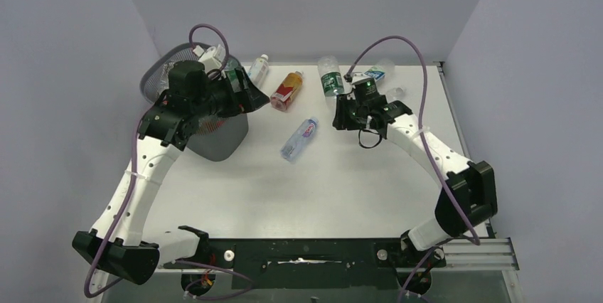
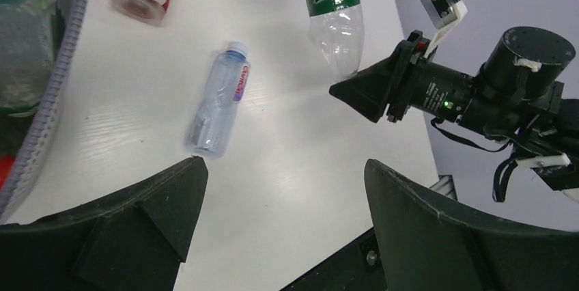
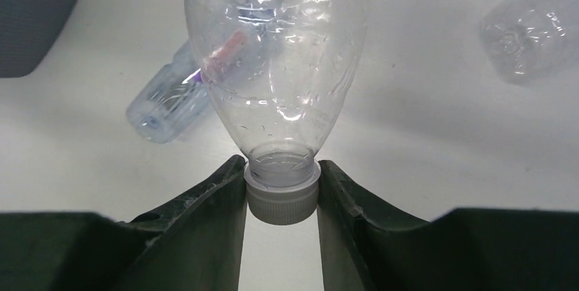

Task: Put the plastic bottles in the bin
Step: Pick up the plastic bottle at the center of the board.

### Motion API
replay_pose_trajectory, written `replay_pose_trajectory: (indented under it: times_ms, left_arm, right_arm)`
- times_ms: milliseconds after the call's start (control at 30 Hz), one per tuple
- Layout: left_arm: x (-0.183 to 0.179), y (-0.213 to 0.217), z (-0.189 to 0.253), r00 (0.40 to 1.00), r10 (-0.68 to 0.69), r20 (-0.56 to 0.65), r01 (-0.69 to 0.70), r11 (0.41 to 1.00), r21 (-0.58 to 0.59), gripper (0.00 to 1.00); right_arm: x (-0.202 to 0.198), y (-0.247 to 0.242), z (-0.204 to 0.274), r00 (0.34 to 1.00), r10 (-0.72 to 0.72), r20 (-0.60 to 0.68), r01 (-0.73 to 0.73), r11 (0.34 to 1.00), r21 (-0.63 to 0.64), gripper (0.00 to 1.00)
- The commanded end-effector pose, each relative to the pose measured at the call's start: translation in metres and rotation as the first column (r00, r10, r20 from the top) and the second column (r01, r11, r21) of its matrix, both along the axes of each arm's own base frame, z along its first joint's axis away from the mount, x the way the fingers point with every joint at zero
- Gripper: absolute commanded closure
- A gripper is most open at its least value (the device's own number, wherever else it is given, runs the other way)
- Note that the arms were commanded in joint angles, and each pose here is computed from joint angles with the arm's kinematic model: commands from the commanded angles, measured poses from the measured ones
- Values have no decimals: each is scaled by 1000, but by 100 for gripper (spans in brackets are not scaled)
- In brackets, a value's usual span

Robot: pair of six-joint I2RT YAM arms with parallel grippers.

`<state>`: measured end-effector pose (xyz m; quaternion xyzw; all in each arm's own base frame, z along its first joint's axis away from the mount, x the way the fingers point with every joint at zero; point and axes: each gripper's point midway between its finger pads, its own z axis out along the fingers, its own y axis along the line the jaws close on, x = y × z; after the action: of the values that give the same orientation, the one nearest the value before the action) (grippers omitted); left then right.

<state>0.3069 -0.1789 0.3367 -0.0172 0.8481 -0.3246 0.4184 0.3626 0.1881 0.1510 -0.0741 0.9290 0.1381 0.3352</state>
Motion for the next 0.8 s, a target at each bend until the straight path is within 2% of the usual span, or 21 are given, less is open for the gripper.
replay_pose_trajectory:
  times_ms: [0, 300, 533, 767]
  left_arm:
    - [-2, -26, 37, 991, -63, 117, 84, 979, -187, 13]
    - [-4, -49, 34, 993, -91, 75, 110, 946, -306, 13]
    - [-6, -60, 27, 995, -78, 65, 96, 930, -354, 13]
    - [-3, -58, 15, 999, -29, 47, 42, 942, -333, 13]
  right_arm:
    - [-30, 16, 38, 999, 25, 46, -29, 994, 108, 76]
    - [-81, 61, 96, 981, 132, 139, -165, 950, 265, 74]
    - [-108, 96, 122, 962, 203, 184, -251, 922, 294, 74]
    - [-128, 120, 139, 946, 241, 215, -300, 902, 311, 74]
